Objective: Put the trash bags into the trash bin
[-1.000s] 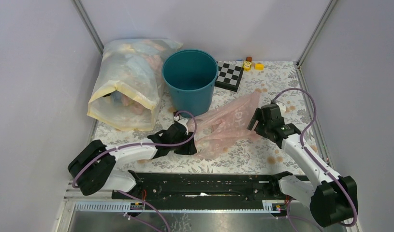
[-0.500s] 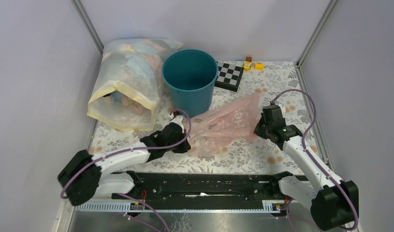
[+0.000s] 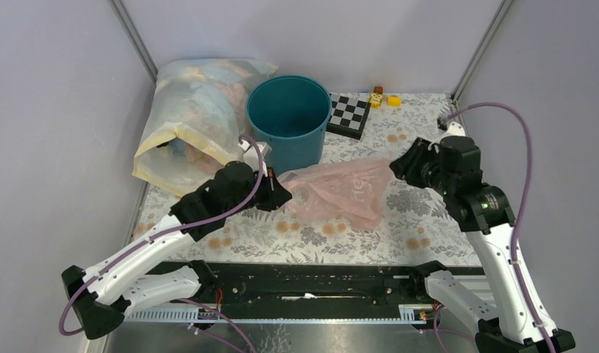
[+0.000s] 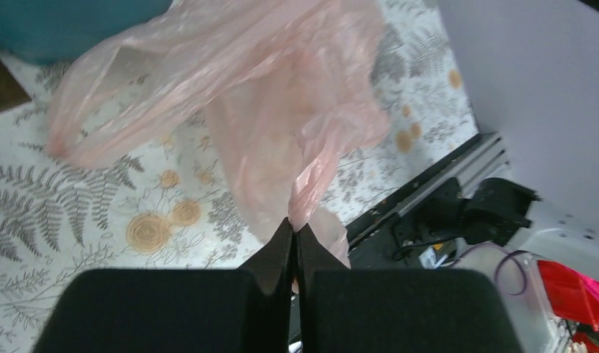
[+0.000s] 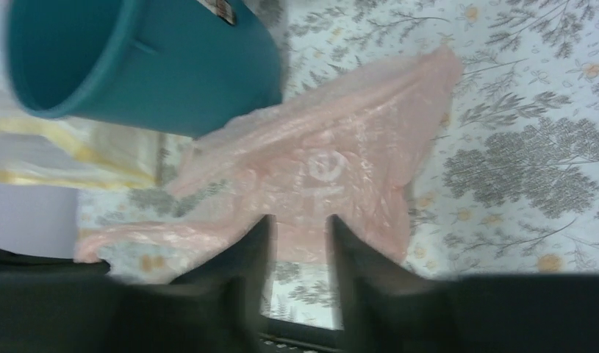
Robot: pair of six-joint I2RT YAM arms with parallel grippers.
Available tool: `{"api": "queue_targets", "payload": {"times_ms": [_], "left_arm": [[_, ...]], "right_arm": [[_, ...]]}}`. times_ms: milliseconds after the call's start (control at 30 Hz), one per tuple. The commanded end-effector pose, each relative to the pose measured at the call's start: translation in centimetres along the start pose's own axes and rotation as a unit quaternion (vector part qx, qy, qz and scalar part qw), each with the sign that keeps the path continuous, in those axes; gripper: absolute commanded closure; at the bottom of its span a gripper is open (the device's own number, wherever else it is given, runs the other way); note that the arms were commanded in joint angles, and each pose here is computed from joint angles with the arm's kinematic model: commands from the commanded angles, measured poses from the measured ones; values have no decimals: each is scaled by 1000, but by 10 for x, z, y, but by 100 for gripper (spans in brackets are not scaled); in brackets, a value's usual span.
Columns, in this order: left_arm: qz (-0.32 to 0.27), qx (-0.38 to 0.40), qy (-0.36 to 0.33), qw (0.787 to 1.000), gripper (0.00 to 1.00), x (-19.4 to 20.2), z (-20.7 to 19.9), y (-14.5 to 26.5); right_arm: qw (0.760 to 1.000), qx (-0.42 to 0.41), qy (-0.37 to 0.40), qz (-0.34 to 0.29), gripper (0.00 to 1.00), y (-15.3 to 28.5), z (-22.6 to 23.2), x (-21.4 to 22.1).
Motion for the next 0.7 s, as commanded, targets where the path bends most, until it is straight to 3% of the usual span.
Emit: {"api": "queue_targets", "payload": {"times_ms": [0, 33, 100, 233, 433, 667], "left_arm": [[-13, 37, -25, 999, 100, -20, -29, 26], [-10, 34, -26, 999, 100, -20, -28, 25], [4, 24, -25, 999, 100, -13, -21, 20], [17, -7, -20, 1000, 100, 5, 4, 7], [7, -66, -23, 998, 100, 18, 37, 2], [17, -84, -31, 996, 100, 24, 47, -4]], "right_arm": [[1000, -3, 20, 3, 33, 27, 6, -18], [1000, 5, 19, 5, 18, 26, 4, -16], [1000, 18, 14, 21, 11, 17, -2, -5], [998, 1, -9, 65, 7, -16, -11, 42], [993, 11, -35, 108, 10, -67, -29, 95], [992, 79, -29, 96, 9, -105, -47, 96]]}}
Point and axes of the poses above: each gripper's point midway between its finger pads, its own y axis back along the fingers, its own z axis along the line the jaws close on, x = y × z, the point moved 6 cm from there along y, back along the fingers, and after that the axes turned 12 degrees about y, right-handed, at the moved point
